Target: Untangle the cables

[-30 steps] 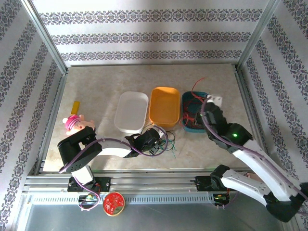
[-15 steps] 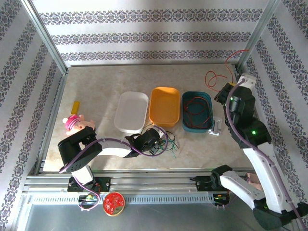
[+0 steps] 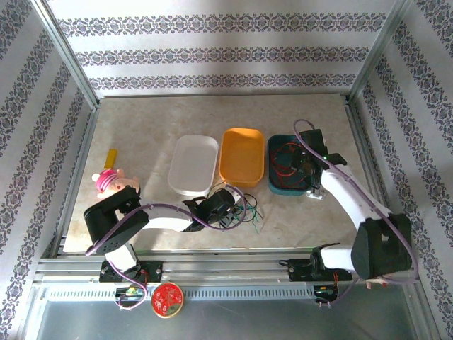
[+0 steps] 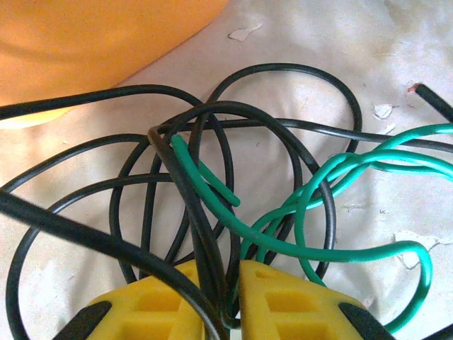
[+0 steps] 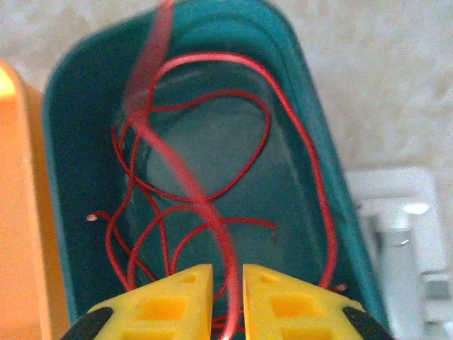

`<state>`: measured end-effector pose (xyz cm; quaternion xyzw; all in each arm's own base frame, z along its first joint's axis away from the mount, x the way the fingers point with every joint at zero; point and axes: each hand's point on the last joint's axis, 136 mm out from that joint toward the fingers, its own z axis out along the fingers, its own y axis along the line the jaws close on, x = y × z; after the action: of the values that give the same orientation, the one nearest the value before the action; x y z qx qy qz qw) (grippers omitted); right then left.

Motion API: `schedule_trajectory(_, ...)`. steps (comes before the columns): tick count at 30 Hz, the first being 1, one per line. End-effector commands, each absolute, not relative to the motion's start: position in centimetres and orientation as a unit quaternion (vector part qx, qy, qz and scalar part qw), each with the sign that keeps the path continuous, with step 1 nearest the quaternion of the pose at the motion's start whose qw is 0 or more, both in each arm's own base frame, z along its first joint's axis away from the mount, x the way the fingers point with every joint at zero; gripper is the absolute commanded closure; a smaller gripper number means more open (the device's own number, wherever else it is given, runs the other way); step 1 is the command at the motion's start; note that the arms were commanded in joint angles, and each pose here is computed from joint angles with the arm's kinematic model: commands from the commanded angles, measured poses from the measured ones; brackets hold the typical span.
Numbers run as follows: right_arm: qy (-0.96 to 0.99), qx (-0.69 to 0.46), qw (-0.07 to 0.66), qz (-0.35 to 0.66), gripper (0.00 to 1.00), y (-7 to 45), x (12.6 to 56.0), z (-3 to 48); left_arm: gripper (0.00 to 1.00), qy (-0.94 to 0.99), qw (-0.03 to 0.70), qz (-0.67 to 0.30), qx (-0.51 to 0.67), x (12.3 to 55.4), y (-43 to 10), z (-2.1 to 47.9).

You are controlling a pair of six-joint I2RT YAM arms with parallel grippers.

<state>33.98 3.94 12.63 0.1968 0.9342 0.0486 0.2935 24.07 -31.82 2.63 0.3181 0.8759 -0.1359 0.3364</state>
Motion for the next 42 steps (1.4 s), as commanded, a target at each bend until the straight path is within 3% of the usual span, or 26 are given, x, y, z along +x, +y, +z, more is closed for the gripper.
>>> schedule_trajectory(1,0.933,0.216,0.280,0.070,0.60,4.3,33.7,12.3,0.80,0.873,0.345,-0.124,0.322,24.1,-31.6,3.9)
schedule_trajectory(2,0.931,0.219,0.285,0.064,0.54,4.0,33.6,12.6,0.78,0.871,0.351,-0.125,0.319,24.2,-31.6,4.3)
schedule_trajectory(4,0.924,0.226,0.305,0.050,0.44,3.2,33.4,13.8,0.64,0.866,0.363,-0.133,0.317,24.3,-31.8,5.3)
schedule_trajectory(6,0.918,0.226,0.322,0.043,0.39,2.7,33.2,14.9,0.54,0.861,0.376,-0.140,0.313,24.6,-32.0,6.5)
schedule_trajectory(9,0.916,0.202,0.341,0.063,0.38,3.7,32.6,16.7,0.47,0.852,0.399,-0.155,0.302,24.9,-32.4,8.8)
schedule_trajectory(12,0.926,0.122,0.336,0.119,0.38,7.9,31.5,17.5,0.39,0.841,0.429,-0.166,0.284,25.4,-32.3,11.3)
schedule_trajectory(18,0.938,-0.101,0.240,0.230,0.40,19.1,25.1,15.0,0.35,0.840,0.450,-0.163,0.253,25.9,-30.8,13.2)
schedule_trajectory(22,0.938,-0.179,0.169,0.244,0.45,22.9,21.7,12.1,0.36,0.859,0.440,-0.152,0.214,26.2,-28.8,11.9)
schedule_trajectory(32,0.954,-0.185,0.114,0.207,0.47,23.5,21.6,7.9,0.36,0.876,0.439,-0.149,0.136,26.4,-25.5,10.7)
schedule_trajectory(42,0.962,-0.179,0.084,0.187,0.47,22.9,20.9,5.3,0.36,0.869,0.434,-0.212,0.108,27.8,-25.3,12.4)
